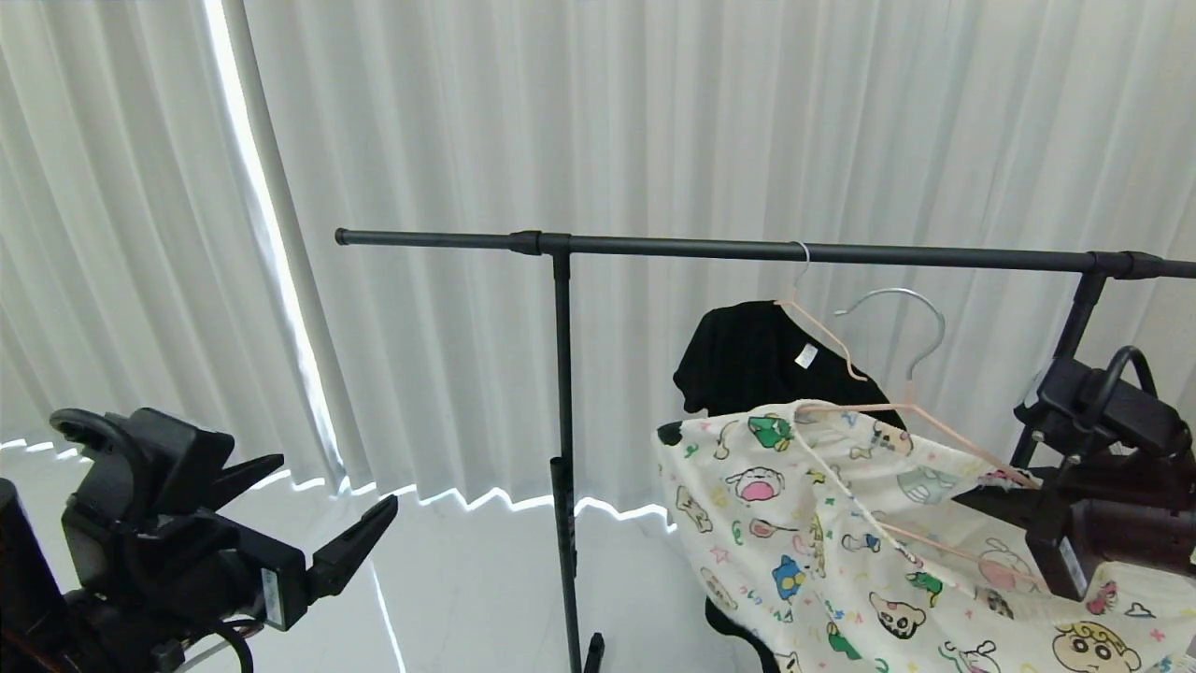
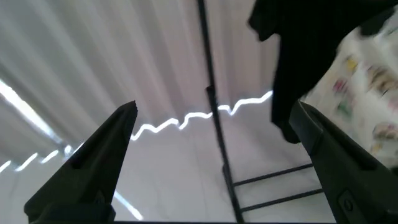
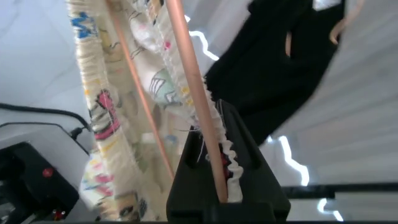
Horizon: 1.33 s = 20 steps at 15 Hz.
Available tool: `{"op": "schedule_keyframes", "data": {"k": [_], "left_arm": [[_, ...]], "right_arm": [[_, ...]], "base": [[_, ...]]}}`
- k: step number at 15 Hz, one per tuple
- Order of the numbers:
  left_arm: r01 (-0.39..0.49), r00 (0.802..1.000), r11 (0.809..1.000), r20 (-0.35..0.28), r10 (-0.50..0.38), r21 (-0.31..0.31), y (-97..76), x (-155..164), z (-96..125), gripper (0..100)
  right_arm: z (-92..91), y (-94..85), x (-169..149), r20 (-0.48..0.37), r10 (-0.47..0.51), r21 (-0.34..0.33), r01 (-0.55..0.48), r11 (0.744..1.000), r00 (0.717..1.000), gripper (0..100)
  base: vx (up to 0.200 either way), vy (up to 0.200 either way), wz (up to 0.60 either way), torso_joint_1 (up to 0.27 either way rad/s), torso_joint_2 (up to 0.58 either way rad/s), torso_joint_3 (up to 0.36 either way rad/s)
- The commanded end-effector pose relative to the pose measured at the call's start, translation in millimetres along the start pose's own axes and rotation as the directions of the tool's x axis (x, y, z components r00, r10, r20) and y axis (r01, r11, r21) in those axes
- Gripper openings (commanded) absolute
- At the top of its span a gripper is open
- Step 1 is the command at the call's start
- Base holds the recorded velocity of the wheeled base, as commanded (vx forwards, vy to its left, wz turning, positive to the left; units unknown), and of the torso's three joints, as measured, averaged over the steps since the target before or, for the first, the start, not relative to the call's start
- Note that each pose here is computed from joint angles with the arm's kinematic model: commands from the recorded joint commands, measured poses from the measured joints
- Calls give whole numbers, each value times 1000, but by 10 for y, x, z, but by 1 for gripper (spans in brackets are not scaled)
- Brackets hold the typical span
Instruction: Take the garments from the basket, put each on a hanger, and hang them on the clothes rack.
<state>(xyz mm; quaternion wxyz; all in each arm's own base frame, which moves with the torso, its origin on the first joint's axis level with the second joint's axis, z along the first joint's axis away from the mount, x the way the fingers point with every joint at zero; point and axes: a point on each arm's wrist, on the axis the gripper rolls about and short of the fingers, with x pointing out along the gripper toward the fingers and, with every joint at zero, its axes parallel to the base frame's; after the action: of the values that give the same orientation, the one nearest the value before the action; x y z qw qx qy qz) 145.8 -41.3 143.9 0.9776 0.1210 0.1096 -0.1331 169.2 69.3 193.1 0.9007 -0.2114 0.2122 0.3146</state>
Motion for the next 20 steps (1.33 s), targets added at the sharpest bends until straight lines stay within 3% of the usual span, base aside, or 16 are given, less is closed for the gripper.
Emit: {"op": "schedule_keyframes", "data": {"k": [1,4,6,9,14,20], "left_arm": [[-89,992,995,-87,92,35,4,84,-100,100],[-234,957,970,-158,243,70,37,168,-149,100],[-271,946,960,-166,279,71,66,177,-151,100],[-273,952,960,-127,279,63,64,147,-90,100],[-277,953,959,-110,281,58,67,116,-67,100],[-277,954,958,-101,283,70,73,132,-38,100]], "right_arm": [[-86,-46,-224,-32,-55,38,56,998,998,0],[-224,-11,-470,-106,-78,85,87,993,991,0],[-249,1,-537,-113,-90,93,100,991,990,0],[-338,57,-614,-136,-92,106,107,989,986,0],[-511,100,-733,-180,-153,146,180,973,972,0],[-544,66,-759,-197,-191,170,225,959,962,0]], "base": [[0,0,0,0,0,0],[0,0,0,0,0,0],[0,0,0,0,0,0],[0,0,0,0,0,0],[0,-200,0,0,3,0],[0,-200,0,1,1,-1]]}}
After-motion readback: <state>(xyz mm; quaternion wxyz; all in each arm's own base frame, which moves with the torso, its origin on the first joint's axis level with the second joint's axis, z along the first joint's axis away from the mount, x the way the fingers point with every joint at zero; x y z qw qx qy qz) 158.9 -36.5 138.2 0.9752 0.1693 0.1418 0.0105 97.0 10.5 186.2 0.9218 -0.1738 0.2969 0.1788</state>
